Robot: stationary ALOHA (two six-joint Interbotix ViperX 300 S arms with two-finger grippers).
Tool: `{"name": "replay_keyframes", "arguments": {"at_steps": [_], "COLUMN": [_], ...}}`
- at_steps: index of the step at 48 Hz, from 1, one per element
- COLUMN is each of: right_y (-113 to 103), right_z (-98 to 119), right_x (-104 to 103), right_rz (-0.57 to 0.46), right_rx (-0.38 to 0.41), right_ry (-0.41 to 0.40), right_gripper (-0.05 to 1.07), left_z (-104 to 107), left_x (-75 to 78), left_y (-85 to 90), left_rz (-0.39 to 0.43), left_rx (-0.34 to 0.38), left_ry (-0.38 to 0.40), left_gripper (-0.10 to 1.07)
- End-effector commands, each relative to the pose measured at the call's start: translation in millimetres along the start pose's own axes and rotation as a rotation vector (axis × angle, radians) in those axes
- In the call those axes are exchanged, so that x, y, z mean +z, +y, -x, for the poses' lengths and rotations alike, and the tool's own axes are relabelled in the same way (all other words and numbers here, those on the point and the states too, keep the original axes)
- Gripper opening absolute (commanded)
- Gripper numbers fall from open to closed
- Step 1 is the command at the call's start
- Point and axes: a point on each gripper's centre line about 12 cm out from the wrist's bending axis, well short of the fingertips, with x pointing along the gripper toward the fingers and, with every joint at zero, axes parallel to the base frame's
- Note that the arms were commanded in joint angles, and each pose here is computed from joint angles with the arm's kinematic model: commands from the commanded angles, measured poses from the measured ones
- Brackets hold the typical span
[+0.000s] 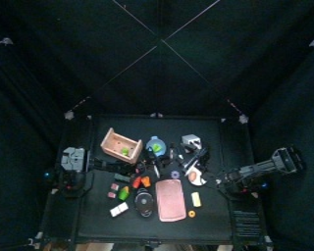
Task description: Grab sharpener handle
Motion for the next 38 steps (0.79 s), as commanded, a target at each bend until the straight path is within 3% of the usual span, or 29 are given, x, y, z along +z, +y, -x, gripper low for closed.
{"name": "replay_keyframes", "arguments": {"at_steps": [1,7,11,24,32,38], "right_y": [0.1,0.2,1.5,-6.1,-7.6,-5.3], "right_z": [20.8,44.5,55.9,52.9,50.5,47.0], "right_x": [16.9,22.3,17.9,-9.6,-22.6,-30.2], "right_rz": [-0.112,-0.266,-0.302,-0.337,-0.355,-0.349], "right_rx": [0.045,0.106,0.146,0.062,0.066,0.078], "right_ry": [0.018,0.126,0.200,0.341,0.393,0.416], "right_gripper": [1.00,1.00,1.00,0.99,0.99,0.99], "left_z": [2.6,11.6,17.2,20.6,18.2,15.5], "left_x": [16.1,9.2,4.1,-5.7,-11.2,-12.7], "left_y": [-4.4,-8.9,-12.0,-14.0,-12.6,-12.3], "left_rz": [-0.019,-0.084,-0.142,-0.359,-0.407,-0.418], "left_rx": [-0.036,-0.106,-0.166,-0.301,-0.299,-0.299], "left_ry": [-0.031,0.011,0.055,0.251,0.343,0.354], "left_gripper": [0.51,0.51,0.51,0.51,0.51,0.51]}}
